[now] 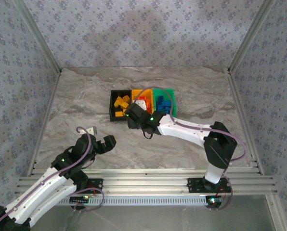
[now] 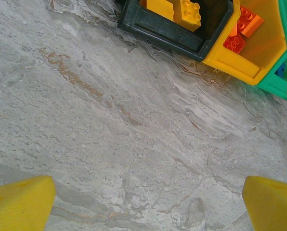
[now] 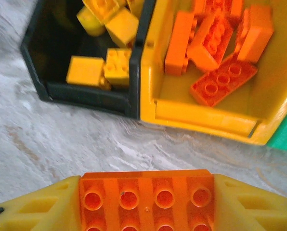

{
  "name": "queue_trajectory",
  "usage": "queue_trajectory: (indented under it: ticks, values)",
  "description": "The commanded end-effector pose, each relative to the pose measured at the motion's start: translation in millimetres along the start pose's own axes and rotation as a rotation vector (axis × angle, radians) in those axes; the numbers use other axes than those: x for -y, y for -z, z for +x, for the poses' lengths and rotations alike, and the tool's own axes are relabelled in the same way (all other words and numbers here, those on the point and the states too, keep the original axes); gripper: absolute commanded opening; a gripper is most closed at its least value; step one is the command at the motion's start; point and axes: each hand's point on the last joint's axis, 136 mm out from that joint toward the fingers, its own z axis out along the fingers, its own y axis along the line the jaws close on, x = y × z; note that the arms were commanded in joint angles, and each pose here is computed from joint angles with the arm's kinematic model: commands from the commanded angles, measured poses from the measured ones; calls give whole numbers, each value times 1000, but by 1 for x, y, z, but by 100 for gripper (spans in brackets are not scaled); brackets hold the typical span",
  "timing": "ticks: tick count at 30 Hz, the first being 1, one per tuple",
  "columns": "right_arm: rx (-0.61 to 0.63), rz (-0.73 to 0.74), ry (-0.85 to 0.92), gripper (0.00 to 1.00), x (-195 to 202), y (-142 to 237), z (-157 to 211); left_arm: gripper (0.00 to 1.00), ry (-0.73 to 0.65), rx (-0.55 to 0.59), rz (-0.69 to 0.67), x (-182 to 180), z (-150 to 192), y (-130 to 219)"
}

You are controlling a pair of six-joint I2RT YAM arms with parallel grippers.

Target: Sort the legos into containers by color

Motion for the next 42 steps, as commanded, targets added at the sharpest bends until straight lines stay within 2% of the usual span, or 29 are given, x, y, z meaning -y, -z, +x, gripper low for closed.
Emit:
queue_trajectory:
  ticks: [1,6,11,12,14,16,22,27,31,37,39,42]
  values:
    - [45,28,-21,61,12,2,-29,100,14,9,-23,-7,0,0]
    - [39,75,-14,62,29,-31,-59,100,18,11,-20,-5,-1,2]
    - [4,142,-15,64,45,-64,-73,100,18,7,-21,-5,-1,3]
    - [-3,146,-24,68,49,-70,-75,100,19,5,-19,-4,-1,4]
    - [-13,149,-46,87,53,-76,-81,100,17,7,-16,-3,-2,5]
    - [11,147,-55,96,55,-73,-91,100,13,8,-17,-3,-3,6]
    - [145,98,-70,100,48,-23,-120,100,6,31,-7,3,-12,12]
    - [263,30,-127,100,55,35,-115,100,-16,105,-29,9,-34,23]
    - [350,3,-189,100,80,73,-97,100,-33,190,-73,9,-56,31]
    - [398,78,-230,100,119,100,-44,100,-85,374,-87,16,-93,43]
    - [425,128,-256,100,131,106,-25,100,-97,452,-144,9,-106,46]
    - [458,157,-274,100,144,111,-7,100,-139,604,-314,-13,-128,54]
